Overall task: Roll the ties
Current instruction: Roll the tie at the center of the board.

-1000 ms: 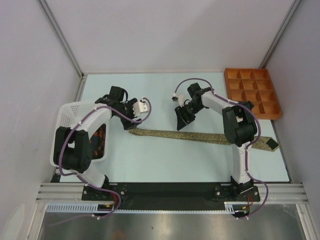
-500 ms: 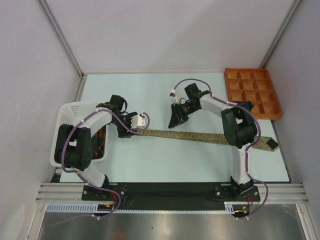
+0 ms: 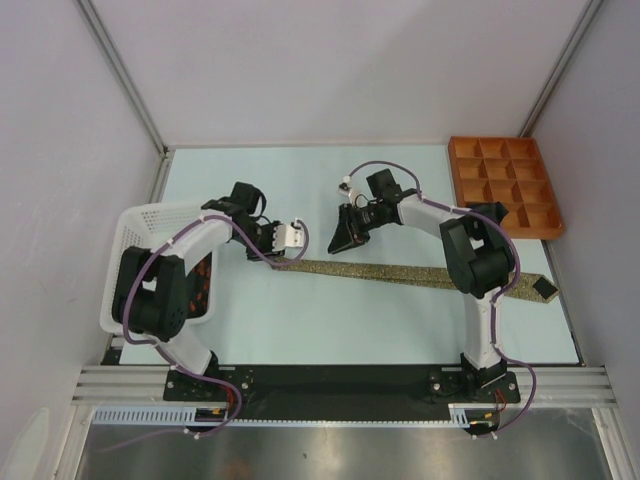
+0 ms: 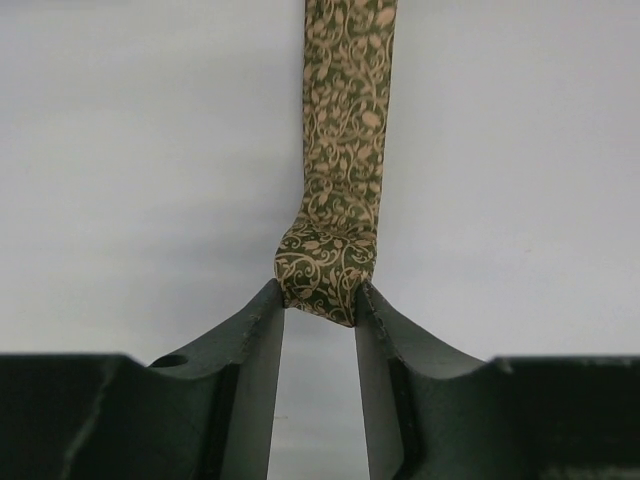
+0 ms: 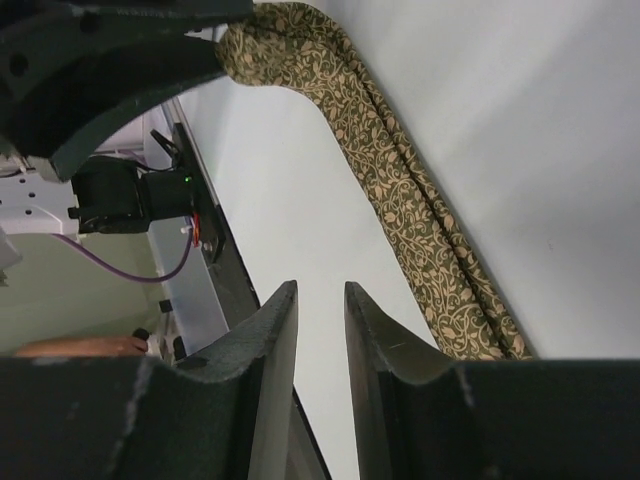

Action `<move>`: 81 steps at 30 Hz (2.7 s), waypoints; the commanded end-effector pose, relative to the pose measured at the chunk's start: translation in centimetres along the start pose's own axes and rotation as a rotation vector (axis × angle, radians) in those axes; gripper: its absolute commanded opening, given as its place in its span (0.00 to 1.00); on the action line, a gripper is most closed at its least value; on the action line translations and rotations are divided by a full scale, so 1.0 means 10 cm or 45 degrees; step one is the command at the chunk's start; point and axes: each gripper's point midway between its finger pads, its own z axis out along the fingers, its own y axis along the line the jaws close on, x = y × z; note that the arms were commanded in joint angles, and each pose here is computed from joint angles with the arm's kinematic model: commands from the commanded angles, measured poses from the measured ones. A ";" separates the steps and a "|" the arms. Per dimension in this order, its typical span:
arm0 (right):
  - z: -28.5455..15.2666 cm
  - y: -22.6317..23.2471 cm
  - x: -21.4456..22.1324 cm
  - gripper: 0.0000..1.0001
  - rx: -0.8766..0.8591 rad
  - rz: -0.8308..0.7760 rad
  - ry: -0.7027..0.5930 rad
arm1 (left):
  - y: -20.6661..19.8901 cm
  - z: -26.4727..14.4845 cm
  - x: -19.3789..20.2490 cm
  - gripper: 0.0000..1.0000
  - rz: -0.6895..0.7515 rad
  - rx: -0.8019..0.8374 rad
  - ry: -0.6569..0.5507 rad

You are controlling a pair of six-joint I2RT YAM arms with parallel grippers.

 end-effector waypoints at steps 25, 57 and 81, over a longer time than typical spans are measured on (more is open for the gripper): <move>0.68 0.14 -0.10 0.46 -0.078 0.212 -0.071 | 0.02 0.49 -0.78 0.31 -0.139 0.124 -0.264; 0.77 -0.14 0.06 0.00 -0.019 0.254 -0.051 | 0.08 0.26 -0.34 0.75 -0.091 0.054 -0.153; 0.71 -0.25 0.18 0.01 0.036 0.275 -0.015 | -0.16 0.39 -0.73 0.31 -0.050 0.225 -0.209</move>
